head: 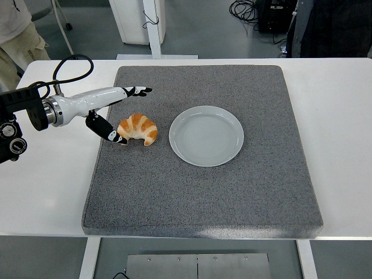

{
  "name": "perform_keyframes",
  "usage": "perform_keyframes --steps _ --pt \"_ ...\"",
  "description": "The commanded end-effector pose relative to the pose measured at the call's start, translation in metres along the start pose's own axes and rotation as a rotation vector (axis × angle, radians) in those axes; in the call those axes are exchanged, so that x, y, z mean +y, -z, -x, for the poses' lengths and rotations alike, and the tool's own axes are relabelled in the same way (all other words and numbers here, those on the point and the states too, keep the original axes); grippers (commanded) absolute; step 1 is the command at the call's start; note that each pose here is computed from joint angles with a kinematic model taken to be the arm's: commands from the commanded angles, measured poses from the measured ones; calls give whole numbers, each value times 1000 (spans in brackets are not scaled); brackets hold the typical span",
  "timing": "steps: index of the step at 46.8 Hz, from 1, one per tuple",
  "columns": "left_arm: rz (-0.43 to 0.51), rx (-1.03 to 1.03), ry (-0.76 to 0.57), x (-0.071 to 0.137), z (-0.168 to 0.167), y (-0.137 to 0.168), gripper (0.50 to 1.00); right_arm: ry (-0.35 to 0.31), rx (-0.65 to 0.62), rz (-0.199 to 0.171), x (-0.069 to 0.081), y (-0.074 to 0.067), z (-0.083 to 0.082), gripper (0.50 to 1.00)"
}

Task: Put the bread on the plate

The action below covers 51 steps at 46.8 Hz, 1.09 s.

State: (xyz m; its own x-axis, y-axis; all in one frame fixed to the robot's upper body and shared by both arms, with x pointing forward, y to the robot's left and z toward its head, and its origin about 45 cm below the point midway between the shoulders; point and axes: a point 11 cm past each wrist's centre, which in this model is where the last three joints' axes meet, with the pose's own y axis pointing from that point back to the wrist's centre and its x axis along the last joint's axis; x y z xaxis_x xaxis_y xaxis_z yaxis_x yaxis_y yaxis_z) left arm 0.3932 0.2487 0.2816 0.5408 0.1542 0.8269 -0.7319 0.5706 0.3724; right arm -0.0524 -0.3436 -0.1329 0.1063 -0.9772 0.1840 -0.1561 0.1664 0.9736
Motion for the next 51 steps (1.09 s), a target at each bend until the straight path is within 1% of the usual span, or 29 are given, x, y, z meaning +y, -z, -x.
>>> perform_keyframes --steps 1,10,19,23,29,37,42,51 --pt "-14 10 -3 -3 4 6 984 1 0 0 0 0 0 1000" --pt "-23 -13 -12 -5 10 11 984 0 0 0 0 0 0 1000" --pt "-5 -61 -18 -21 28 6 983 0 0 0 0 0 0 1000" --pt "-16 -65 -39 -25 31 11 983 0 0 0 0 0 0 1000" --pt "-17 -94 -40 -34 44 13 983 0 0 0 0 0 0 1000" --pt "-47 -110 -69 -40 43 23 983 0 0 0 0 0 0 1000" --pt "-28 -107 -69 -43 45 20 983 1 0 0 0 0 0 1000" --pt "-41 -106 -85 -45 40 24 983 0 0 0 0 0 0 1000"
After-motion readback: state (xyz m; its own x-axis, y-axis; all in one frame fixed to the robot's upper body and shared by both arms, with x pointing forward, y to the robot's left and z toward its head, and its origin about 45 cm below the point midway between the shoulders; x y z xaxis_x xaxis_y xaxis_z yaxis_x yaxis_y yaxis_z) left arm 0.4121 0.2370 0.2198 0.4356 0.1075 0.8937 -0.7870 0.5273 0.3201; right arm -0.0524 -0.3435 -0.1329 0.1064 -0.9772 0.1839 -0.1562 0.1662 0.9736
